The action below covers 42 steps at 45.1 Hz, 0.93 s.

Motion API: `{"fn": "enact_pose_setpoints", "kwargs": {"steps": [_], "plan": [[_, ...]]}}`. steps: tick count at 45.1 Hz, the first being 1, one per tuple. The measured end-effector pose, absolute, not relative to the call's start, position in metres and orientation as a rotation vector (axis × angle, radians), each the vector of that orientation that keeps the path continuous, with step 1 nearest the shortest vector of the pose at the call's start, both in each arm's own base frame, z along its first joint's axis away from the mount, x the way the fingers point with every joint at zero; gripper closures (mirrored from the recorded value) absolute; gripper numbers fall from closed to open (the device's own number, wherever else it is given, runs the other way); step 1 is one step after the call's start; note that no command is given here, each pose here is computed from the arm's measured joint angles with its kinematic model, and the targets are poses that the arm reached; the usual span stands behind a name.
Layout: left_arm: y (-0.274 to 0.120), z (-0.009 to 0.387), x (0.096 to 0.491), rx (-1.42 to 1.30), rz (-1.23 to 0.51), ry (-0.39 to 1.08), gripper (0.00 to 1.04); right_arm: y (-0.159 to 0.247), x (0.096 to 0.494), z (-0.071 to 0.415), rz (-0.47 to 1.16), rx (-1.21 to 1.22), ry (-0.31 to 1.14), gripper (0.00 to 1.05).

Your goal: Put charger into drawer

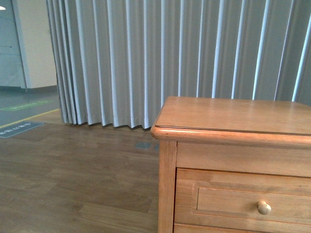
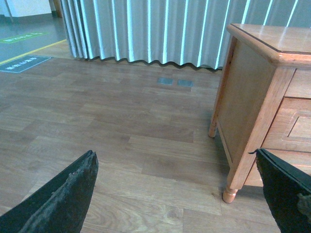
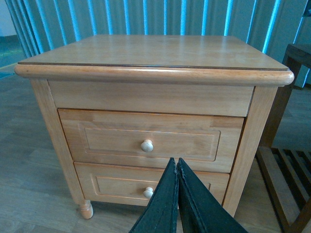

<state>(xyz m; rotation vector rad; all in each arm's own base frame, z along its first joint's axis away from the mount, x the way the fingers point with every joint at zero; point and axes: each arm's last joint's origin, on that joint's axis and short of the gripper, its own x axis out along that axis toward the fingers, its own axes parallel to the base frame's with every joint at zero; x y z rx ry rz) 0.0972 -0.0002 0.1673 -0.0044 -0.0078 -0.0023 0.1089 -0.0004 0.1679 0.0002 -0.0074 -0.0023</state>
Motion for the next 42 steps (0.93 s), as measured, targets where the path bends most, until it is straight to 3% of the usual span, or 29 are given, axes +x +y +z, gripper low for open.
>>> {"fn": "enact_pose_setpoints", "kwargs": {"steps": [29,31,34,42], "plan": [[0.0,0.167,0.097,-0.004,-0.002,-0.008,0.06,0.0,0.098,0.165,-0.002,0.0,-0.002,1.03],[0.0,0.167,0.097,-0.004,-0.002,-0.008,0.06,0.0,0.098,0.165,-0.002,-0.001,-0.002,0.98],[0.0,0.167,0.097,-0.004,-0.002,-0.008,0.06,0.0,0.098,0.165,-0.002,-0.001,-0.002,0.83],[0.0,0.167,0.097,-0.004,-0.002,-0.008,0.06,0.0,0.098,0.165,-0.002,-0.001,-0.002,0.52]]}}
